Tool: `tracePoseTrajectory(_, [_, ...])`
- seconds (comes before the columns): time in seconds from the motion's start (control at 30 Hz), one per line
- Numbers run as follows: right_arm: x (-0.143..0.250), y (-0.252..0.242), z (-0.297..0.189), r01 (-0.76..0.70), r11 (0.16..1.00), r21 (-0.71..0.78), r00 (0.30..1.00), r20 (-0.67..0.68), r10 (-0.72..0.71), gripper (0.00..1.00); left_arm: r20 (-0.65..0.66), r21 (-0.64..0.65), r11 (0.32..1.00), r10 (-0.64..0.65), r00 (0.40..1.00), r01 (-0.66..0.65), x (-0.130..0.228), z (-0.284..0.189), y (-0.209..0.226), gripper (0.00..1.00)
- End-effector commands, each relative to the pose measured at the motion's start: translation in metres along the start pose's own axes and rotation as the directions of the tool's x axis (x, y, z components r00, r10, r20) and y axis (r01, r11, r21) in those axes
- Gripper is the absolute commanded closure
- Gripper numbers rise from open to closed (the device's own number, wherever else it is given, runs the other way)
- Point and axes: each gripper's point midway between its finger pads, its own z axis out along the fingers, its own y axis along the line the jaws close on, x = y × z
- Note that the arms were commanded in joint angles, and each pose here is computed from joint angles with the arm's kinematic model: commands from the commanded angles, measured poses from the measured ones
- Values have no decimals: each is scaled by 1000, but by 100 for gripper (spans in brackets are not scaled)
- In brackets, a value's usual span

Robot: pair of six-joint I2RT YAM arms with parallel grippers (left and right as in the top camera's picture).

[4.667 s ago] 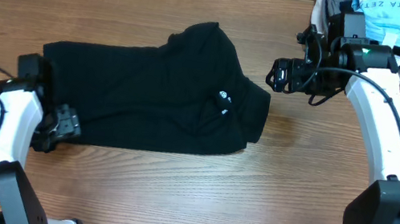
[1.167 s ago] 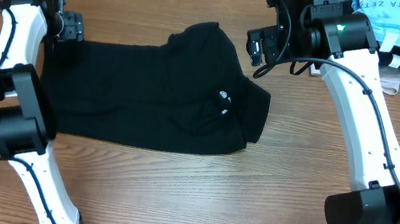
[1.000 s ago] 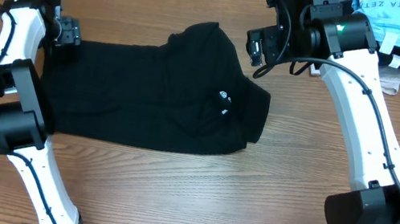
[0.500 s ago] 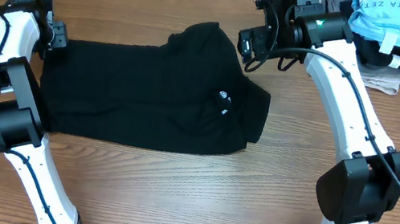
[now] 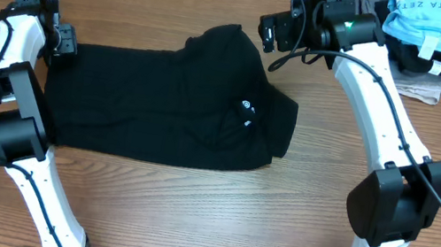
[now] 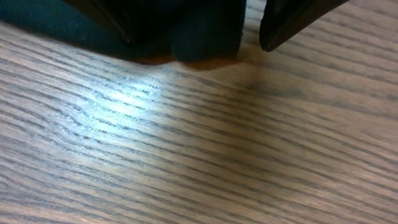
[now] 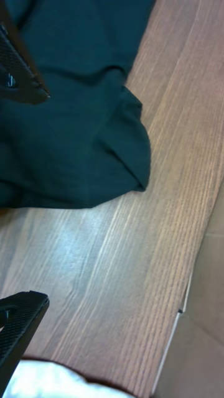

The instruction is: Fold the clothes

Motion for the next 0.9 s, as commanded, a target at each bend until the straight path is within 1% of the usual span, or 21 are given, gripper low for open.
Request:
tracePoseTrajectory(0.0, [-2,0,10,2,1000,-9,1000,9,-2,1,-67,18,999,28,997,-26,23,27,-12,37])
tracePoseTrajectory(0.03, [-2,0,13,3,1000,-8,1000,11,-3,1,-73,28,999,30,997,-28,25,30,-15,39])
tracePoseTrajectory(0.07, [-3,0,15,3,1000,-8,1000,15,-3,1,-79,32,999,31,996,-29,27,32,-16,43])
tracePoseTrajectory(0.1, [-3,-1,17,4,1000,-8,1000,17,-3,1,-88,39,999,33,996,-30,30,34,-18,48])
tracePoseTrajectory(0.17, [-2,-2,24,3,1000,-8,1000,19,-3,0,-108,54,998,36,994,-30,35,34,-22,62])
tracePoseTrajectory(0.23, [-2,-3,32,3,1000,-8,1000,20,-3,0,-136,56,998,40,990,-33,41,33,-23,81])
tracePoseTrajectory(0.27, [-1,-4,37,0,1000,-8,1000,21,0,0,-156,57,998,43,987,-34,47,32,-24,96])
tracePoseTrajectory(0.4, [-4,-6,49,-21,1000,-8,999,40,21,0,-246,54,998,47,968,-35,67,23,-22,96])
tracePoseTrajectory(0.5, [-3,5,62,-22,996,-83,999,48,26,0,-296,55,998,50,954,-35,71,8,-21,96])
tracePoseTrajectory(0.63, [1,17,87,-11,990,-143,998,57,19,0,-293,55,998,48,955,-33,53,-27,-19,96])
tracePoseTrajectory(0.7, [5,20,104,-2,989,-149,998,61,11,0,-263,47,999,14,965,-2,35,-53,-18,96])
tracePoseTrajectory(0.8, [9,25,119,8,988,-156,998,67,3,1,-233,45,999,-11,972,22,20,-75,-17,96])
tracePoseTrajectory(0.87, [11,30,131,-13,986,-165,997,72,26,6,-224,50,998,-14,974,26,14,-88,-17,96])
